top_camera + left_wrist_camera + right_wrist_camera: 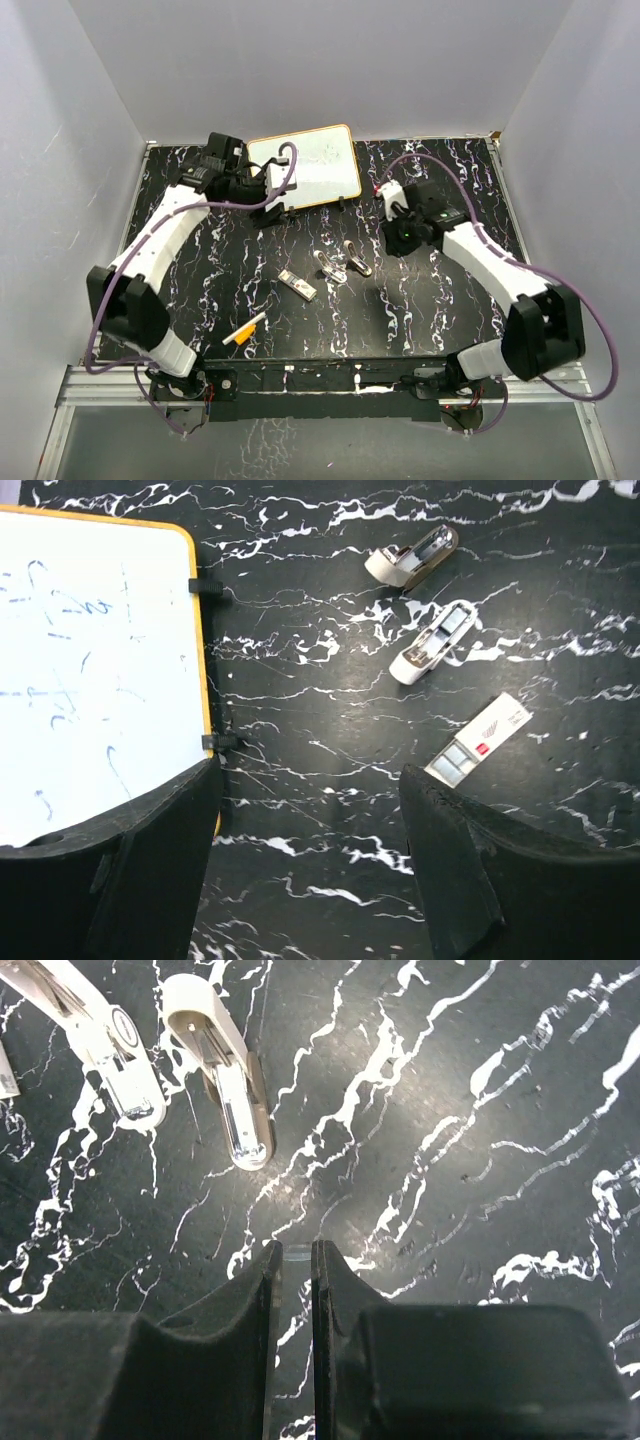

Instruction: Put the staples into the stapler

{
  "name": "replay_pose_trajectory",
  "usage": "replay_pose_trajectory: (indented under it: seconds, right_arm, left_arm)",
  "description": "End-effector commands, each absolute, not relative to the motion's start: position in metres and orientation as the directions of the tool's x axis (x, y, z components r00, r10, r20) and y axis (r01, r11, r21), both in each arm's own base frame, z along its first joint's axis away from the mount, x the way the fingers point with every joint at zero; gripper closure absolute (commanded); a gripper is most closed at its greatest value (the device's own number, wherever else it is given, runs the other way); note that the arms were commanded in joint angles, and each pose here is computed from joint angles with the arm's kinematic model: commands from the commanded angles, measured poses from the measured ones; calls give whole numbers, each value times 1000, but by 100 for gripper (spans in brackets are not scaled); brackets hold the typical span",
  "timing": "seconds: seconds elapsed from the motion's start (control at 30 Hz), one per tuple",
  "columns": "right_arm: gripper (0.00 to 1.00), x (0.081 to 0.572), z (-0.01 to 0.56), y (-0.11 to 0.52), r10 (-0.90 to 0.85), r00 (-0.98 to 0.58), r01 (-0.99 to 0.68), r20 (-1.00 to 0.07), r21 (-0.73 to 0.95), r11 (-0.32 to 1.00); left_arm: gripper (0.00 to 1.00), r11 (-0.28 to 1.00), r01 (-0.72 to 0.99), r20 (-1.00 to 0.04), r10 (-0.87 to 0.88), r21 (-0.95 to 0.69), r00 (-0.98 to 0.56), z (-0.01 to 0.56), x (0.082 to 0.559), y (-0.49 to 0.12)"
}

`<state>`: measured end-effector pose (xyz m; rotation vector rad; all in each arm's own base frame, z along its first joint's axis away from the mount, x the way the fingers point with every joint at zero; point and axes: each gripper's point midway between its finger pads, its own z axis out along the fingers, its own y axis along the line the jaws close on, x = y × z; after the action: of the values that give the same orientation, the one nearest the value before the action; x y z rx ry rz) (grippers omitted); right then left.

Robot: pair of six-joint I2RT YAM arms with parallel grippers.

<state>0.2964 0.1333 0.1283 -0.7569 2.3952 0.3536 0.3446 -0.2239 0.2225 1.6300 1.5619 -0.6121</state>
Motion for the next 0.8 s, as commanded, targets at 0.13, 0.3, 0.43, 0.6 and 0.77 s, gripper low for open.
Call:
replay_pose_trajectory:
  seconds: [0.13,0.3,0.43,0.6,0.77]
  right_arm:
    - [92,338,131,173,-526,-558,-639,-642,-71,766]
    - [92,337,115,186,-551,-567,-654,-612,-71,753]
    - [92,334,106,197,-569,-571,-674,-592,-58,736]
    - [92,328,98,209,-581,-593,-690,-558,-20,723]
    - [92,324,91,214,-595,-614,-695,-519,-3,719]
  left_arm:
    - [30,371,915,-816,571,159,-89,235,353,-203]
    - [31,461,873,-806,571,161,-153,233,361,-192]
    - [31,515,838,-799,573,179,-181,235,368,-184]
    - [31,574,794,-793,571,201,-212,239,376,-171]
    - [30,597,773,-794,566,213,-219,241,379,-163]
